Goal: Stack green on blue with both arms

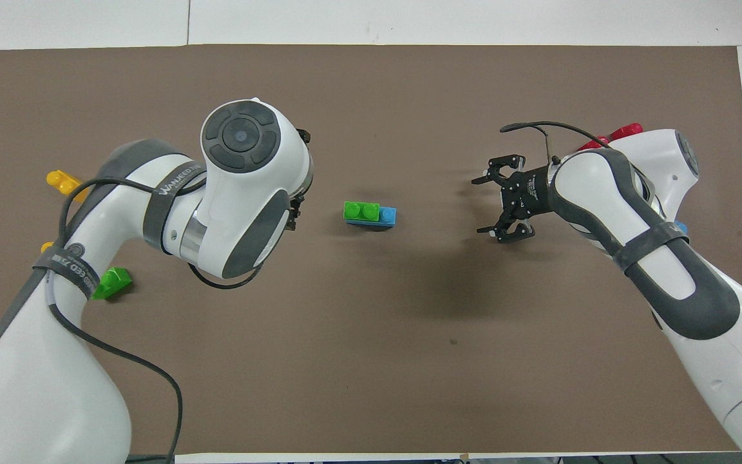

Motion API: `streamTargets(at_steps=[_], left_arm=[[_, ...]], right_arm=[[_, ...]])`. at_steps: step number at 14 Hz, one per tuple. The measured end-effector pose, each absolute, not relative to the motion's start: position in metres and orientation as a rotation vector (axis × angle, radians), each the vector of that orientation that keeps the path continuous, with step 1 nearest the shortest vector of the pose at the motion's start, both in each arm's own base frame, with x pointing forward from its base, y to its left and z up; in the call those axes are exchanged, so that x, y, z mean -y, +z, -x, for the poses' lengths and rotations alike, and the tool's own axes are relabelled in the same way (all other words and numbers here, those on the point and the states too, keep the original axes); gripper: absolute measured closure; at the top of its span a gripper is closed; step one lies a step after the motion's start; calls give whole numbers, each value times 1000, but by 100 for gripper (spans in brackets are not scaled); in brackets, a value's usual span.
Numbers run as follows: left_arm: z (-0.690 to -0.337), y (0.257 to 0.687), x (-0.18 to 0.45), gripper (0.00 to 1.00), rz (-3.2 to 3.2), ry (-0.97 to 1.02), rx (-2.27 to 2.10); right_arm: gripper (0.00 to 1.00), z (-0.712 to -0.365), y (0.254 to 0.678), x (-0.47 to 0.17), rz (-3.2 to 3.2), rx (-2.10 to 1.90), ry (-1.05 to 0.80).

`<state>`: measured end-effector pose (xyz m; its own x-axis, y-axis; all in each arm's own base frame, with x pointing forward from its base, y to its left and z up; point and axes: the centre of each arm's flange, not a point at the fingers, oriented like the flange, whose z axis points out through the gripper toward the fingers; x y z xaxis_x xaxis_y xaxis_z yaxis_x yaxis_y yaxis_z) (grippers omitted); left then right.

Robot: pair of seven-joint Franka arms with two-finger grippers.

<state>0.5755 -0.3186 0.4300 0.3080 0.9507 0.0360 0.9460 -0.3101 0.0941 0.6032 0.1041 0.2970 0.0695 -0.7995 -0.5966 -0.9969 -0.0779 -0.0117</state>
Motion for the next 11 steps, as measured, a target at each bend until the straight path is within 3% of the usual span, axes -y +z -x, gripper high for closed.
streamTargets(at_steps=[11], left_arm=[[-602, 497, 181, 0, -2896, 125, -1160]], right_arm=[[0, -611, 420, -37, 2361, -1460, 418]])
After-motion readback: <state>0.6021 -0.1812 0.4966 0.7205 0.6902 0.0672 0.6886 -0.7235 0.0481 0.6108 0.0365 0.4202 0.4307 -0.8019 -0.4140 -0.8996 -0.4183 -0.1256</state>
